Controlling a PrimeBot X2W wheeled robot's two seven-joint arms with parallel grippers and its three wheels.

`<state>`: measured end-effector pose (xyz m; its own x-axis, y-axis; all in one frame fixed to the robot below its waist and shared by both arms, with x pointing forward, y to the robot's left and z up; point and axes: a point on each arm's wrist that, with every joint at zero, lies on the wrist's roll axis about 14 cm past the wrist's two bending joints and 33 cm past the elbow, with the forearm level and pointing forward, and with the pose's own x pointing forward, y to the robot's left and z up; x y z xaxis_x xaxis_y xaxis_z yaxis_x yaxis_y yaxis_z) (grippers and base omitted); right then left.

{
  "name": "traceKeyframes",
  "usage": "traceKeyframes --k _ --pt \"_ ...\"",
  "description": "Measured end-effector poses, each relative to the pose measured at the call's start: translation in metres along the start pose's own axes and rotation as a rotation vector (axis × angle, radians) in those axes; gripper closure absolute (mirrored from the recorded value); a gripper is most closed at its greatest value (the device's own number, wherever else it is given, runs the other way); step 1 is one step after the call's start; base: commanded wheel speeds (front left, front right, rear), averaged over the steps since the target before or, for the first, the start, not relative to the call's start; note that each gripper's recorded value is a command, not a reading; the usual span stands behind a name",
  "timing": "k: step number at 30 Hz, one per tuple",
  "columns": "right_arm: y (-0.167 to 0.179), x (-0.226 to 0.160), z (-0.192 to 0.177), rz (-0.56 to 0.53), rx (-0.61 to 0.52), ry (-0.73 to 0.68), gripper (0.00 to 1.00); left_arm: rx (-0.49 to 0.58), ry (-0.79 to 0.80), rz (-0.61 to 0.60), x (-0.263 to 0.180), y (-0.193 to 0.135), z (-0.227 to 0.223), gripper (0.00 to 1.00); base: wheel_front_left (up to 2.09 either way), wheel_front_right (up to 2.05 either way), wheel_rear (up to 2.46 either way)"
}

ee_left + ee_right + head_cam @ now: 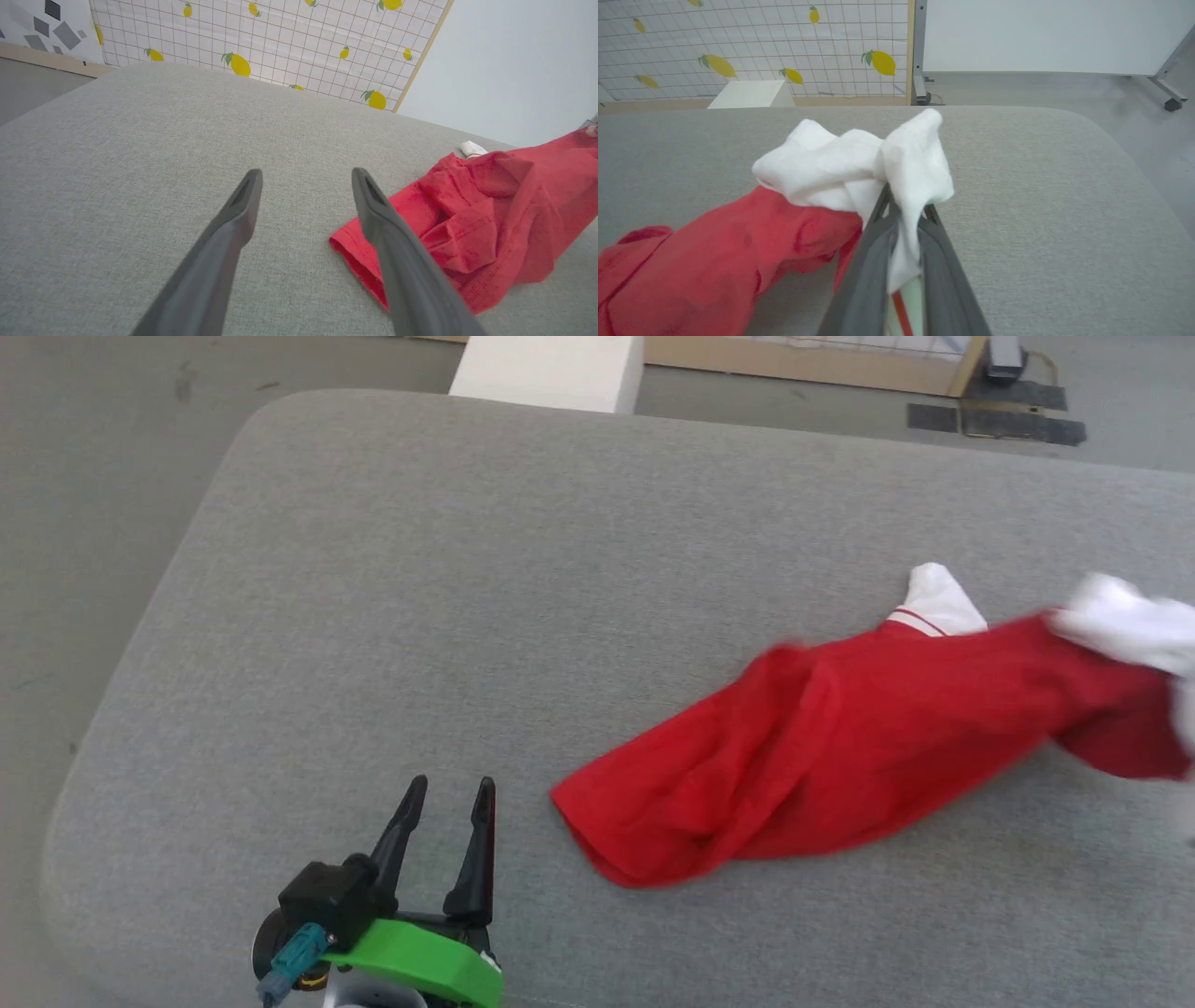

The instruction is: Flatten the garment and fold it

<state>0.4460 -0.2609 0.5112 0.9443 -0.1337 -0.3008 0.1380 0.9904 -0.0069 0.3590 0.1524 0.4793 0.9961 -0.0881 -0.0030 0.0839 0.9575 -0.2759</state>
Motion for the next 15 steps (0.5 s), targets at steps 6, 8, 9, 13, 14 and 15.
traceKeyframes --k 6,8,9,13,14,15 --pt "-0.090 -0.037 -0.063 -0.244 -0.033 0.161 0.93 -0.003 0.013 -0.023 0.001 -0.006 -0.004 0.00 0.00 0.00 0.00" --pt "-0.095 -0.044 -0.089 -0.263 -0.029 0.219 0.01 -0.001 0.017 -0.020 0.000 -0.004 -0.005 0.00 0.00 0.00 0.00" --pt "-0.093 -0.045 -0.096 -0.263 -0.019 0.233 0.00 0.002 0.017 -0.019 0.000 -0.004 -0.005 0.00 0.00 0.00 0.00" --pt "-0.076 -0.039 -0.103 -0.228 0.002 0.205 0.00 0.014 0.013 -0.021 0.000 -0.001 -0.003 0.00 0.00 0.00 0.00" --pt "-0.071 -0.035 -0.096 -0.217 0.005 0.173 0.00 0.017 0.013 -0.023 0.001 -0.001 -0.002 0.00 0.00 0.00 0.00" --pt "-0.066 -0.031 -0.085 -0.206 0.006 0.127 0.00 0.020 0.009 -0.027 0.002 -0.002 -0.001 0.00 0.00 0.00 0.00"
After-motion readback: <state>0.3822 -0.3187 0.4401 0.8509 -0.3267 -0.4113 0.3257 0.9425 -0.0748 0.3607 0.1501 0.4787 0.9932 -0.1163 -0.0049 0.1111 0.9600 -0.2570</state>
